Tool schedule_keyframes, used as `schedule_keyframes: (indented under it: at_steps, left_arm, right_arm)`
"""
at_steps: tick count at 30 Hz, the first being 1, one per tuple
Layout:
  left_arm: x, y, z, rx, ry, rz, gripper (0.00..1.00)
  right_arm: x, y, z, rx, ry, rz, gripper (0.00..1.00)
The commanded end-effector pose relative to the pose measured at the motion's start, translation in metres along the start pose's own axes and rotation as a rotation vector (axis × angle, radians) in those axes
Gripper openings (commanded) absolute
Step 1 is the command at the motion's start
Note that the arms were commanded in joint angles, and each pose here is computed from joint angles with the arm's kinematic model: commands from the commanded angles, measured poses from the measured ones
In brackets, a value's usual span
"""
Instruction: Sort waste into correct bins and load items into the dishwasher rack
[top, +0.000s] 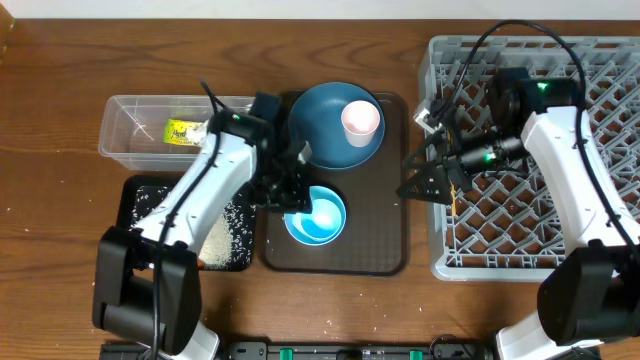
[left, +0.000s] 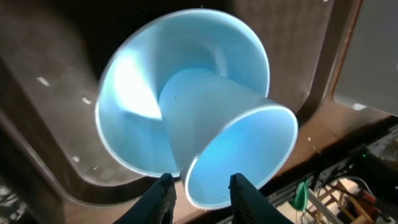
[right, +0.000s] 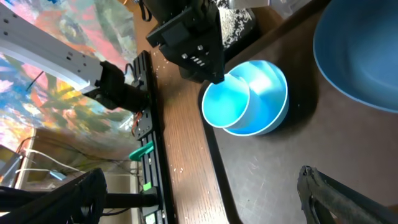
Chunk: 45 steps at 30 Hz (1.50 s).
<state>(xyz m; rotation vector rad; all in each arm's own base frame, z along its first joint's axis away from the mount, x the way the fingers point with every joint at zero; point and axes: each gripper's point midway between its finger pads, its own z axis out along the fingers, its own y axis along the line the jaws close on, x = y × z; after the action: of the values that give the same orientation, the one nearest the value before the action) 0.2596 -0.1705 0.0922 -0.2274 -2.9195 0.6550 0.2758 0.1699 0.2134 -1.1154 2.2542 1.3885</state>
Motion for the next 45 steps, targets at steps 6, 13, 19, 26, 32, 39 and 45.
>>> schedule_keyframes:
  at_steps: [6, 13, 19, 26, 32, 39, 45]
  left_arm:
    - [0.0, 0.006, 0.018, -0.012, -0.012, -0.04, 0.31]
    - [0.006, 0.021, 0.028, -0.059, -0.001, -0.076, 0.19]
    - [0.004, 0.021, 0.029, -0.055, -0.012, -0.071, 0.06]
    - [-0.006, -0.001, -0.012, -0.029, -0.11, -0.034, 0.06]
    - [0.002, -0.069, -0.074, 0.246, -0.279, 0.159, 0.06]
    - [0.016, -0.143, -0.134, 0.633, -0.393, 0.425, 0.06]
    - [0.006, -0.146, -0.133, 0.657, -0.396, 0.414, 0.06]
  right_arm:
    - [0.002, -0.001, -0.002, -0.003, -0.016, 0.022, 0.97]
    - [0.002, -0.001, -0.002, -0.003, -0.016, 0.023, 0.97]
    - [0.002, -0.001, -0.002, -0.004, -0.017, 0.023, 0.99]
    - [-0.003, 0.003, -0.002, -0.027, -0.046, 0.04, 0.99]
    - [-0.018, 0.01, -0.004, -0.078, -0.127, 0.027, 0.99]
    - [-0.047, 0.033, -0.012, -0.214, -0.296, 0.043, 0.99]
    - [-0.061, 0.051, -0.01, -0.304, -0.359, 0.026, 0.99]
